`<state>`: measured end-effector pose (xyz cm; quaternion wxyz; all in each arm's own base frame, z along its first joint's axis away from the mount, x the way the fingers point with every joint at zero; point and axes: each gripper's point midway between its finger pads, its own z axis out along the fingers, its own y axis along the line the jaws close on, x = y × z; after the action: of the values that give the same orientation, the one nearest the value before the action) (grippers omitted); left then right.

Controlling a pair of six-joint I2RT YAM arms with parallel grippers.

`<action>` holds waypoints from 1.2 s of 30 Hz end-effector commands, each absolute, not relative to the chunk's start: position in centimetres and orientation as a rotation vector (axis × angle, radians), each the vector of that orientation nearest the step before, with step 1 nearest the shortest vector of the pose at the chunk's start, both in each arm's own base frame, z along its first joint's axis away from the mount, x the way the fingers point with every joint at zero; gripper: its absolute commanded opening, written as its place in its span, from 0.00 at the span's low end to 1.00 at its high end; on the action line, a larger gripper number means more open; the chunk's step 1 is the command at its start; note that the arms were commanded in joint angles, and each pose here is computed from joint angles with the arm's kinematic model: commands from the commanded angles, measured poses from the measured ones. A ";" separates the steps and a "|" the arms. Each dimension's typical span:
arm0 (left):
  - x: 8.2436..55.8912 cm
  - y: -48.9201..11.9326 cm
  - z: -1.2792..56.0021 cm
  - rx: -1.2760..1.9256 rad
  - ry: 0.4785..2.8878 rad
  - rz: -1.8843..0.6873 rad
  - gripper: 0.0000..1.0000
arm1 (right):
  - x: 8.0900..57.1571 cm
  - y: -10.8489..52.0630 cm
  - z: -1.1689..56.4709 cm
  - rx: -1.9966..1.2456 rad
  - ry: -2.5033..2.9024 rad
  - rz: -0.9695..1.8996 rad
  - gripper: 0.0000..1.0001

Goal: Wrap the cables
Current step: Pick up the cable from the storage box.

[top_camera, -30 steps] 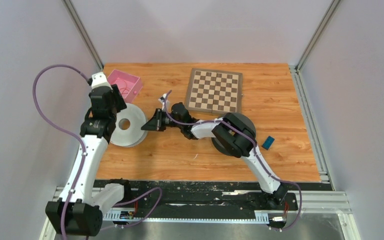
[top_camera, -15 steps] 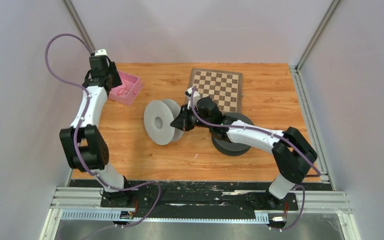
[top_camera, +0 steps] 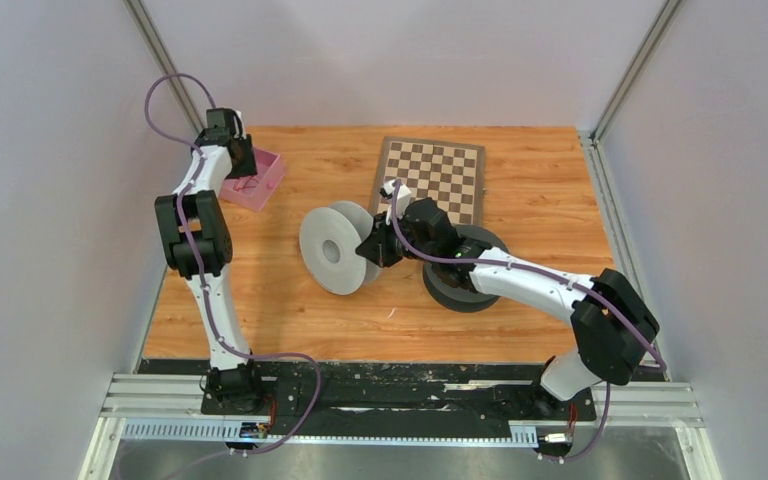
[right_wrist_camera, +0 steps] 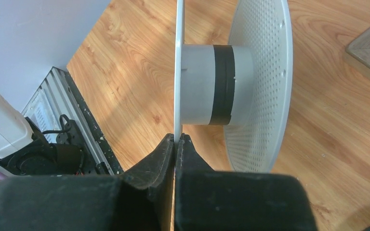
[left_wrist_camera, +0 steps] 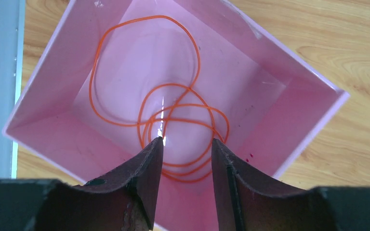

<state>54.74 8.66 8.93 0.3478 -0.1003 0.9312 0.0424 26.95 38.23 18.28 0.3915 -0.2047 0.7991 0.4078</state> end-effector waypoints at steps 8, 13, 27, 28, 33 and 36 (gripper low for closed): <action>54.5 9.5 4.5 -0.269 2.532 0.083 0.51 | 27.4 38.2 22.1 -0.541 1.912 1.025 0.00; 54.5 9.5 3.4 -0.268 2.567 0.069 0.47 | 27.6 38.3 21.9 -0.540 1.917 1.020 0.00; 56.4 10.6 13.7 -0.245 2.313 0.144 0.00 | 28.2 38.5 21.8 -0.532 1.917 1.004 0.00; 56.4 10.6 14.2 -0.257 2.296 0.142 0.00 | 28.1 38.6 21.7 -0.533 1.918 1.005 0.00; 56.4 11.1 16.4 -0.305 2.224 0.166 0.00 | 28.1 38.7 21.6 -0.534 1.922 1.008 0.00; 56.4 11.2 16.5 -0.316 2.215 0.168 0.00 | 28.2 38.5 21.5 -0.533 1.919 0.994 0.00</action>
<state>55.77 10.36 12.99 0.3864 -0.1079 0.9142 0.0574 27.15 37.94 18.41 0.3997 -0.2128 0.7987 0.3962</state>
